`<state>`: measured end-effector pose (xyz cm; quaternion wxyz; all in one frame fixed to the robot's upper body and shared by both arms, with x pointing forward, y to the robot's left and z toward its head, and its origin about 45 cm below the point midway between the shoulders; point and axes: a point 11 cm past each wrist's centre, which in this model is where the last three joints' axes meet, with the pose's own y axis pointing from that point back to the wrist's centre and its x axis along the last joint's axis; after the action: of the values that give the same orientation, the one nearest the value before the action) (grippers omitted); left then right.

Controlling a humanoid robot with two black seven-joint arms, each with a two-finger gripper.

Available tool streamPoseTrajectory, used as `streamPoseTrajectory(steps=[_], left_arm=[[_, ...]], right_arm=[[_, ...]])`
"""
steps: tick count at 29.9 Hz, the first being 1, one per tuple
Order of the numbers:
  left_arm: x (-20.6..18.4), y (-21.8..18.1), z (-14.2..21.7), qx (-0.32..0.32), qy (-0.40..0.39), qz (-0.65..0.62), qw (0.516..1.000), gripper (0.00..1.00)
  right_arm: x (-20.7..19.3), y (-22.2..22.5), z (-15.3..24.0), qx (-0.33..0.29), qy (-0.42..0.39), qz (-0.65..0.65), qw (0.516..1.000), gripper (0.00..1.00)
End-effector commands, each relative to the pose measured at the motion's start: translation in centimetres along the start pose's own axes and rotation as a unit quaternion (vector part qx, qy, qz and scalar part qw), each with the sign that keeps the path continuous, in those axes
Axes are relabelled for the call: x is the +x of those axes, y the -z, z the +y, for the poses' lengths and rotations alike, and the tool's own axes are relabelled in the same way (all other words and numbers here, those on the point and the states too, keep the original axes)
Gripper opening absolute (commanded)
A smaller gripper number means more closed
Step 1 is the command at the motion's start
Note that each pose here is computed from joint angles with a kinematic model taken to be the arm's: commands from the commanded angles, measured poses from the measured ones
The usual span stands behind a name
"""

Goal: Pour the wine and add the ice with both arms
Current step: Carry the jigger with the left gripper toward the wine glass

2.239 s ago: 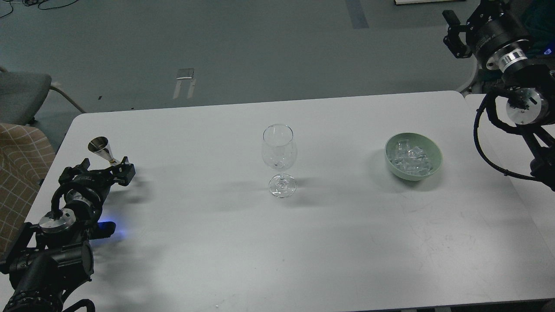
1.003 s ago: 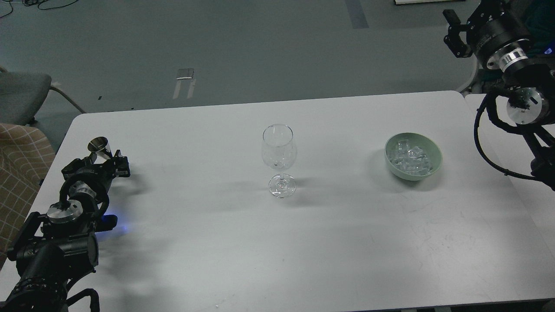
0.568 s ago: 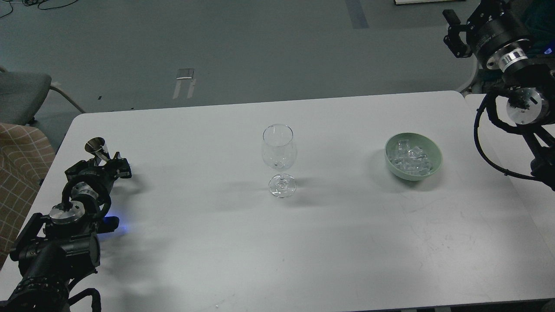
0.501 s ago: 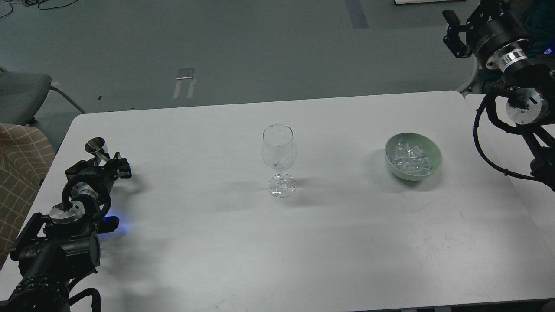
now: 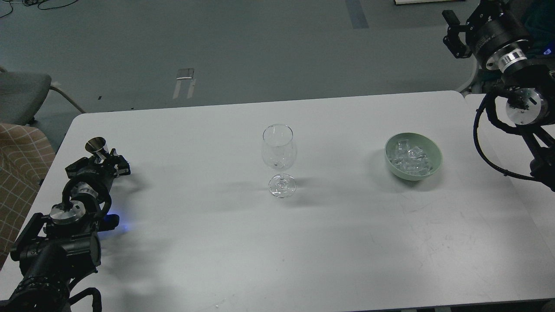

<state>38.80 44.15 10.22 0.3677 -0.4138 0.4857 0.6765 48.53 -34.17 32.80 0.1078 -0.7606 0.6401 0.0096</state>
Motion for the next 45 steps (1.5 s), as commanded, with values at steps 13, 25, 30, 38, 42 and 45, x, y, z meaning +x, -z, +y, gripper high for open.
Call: streamPoseTrajectory(steps=[13,25,30,38,42,45], left_arm=[[-0.5,-0.1,0.0,-0.004,0.019,0.004,1.0,0.14],[-2.7,0.2,-0.4,0.001,0.054,0.005,0.999,0.0],[-5.0,1.0,-0.4,0.022,0.092,-0.002,0.996,0.0],[-7.9,4.7,0.3,0.096,0.133,-0.057,0.985,0.0],[-9.0,5.5,1.5,0.114,0.145,-0.074,0.98,0.0],[-10.1,5.9,2.2,0.124,0.152,-0.081,0.977,0.0]], right_arm=[[-0.1,0.0,0.0,0.001,0.001,-0.001,1.0,1.0],[-0.1,0.0,0.0,0.0,0.001,-0.001,1.0,1.0],[0.0,0.0,0.0,0.0,0.0,0.0,1.0,1.0],[-0.2,-0.1,-0.1,0.0,0.001,-0.002,1.0,1.0],[-0.3,-0.2,-0.1,0.0,0.002,-0.003,1.0,1.0],[-0.3,-0.2,-0.1,0.0,0.002,-0.003,1.0,1.0]])
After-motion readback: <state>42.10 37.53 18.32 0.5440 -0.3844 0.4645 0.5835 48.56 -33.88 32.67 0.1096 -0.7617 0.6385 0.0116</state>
